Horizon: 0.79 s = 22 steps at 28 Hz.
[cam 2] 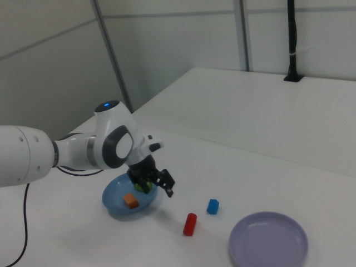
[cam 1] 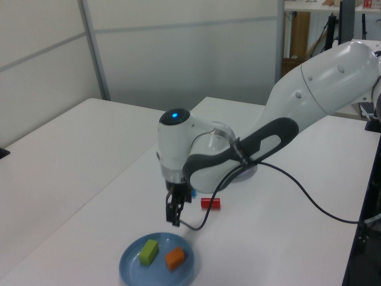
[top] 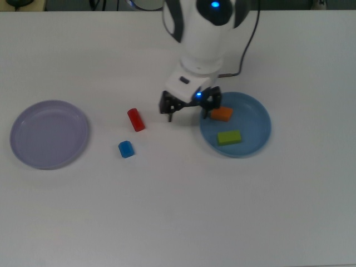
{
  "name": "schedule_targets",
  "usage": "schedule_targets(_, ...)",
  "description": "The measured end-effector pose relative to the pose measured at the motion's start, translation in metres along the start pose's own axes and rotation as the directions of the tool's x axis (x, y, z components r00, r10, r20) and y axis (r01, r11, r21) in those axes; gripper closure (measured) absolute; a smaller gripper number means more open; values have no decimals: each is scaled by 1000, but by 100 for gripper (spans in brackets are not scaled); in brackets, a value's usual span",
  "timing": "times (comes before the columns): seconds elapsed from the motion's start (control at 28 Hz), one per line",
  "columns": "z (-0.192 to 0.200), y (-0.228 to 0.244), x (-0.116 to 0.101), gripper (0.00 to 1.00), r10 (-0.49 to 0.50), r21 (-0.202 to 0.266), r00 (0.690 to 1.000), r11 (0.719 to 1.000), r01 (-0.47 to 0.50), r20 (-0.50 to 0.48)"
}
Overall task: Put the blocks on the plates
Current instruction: 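Lower the gripper onto the red block and grasp it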
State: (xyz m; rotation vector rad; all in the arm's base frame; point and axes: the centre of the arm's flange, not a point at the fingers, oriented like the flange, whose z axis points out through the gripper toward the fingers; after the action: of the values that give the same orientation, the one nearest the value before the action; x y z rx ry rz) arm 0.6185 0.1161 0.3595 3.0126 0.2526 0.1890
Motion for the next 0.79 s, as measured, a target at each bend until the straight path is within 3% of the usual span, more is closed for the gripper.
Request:
schedule_targets(0.21,13,67,-5,0,-15,-29,999,999,16,29)
schedule_targets(0.39,31,90,-10,1,-17,-34,998,999,20,62)
schedule_targets(0.79,58,97,-19,45,-58,-24,992,998,62,113)
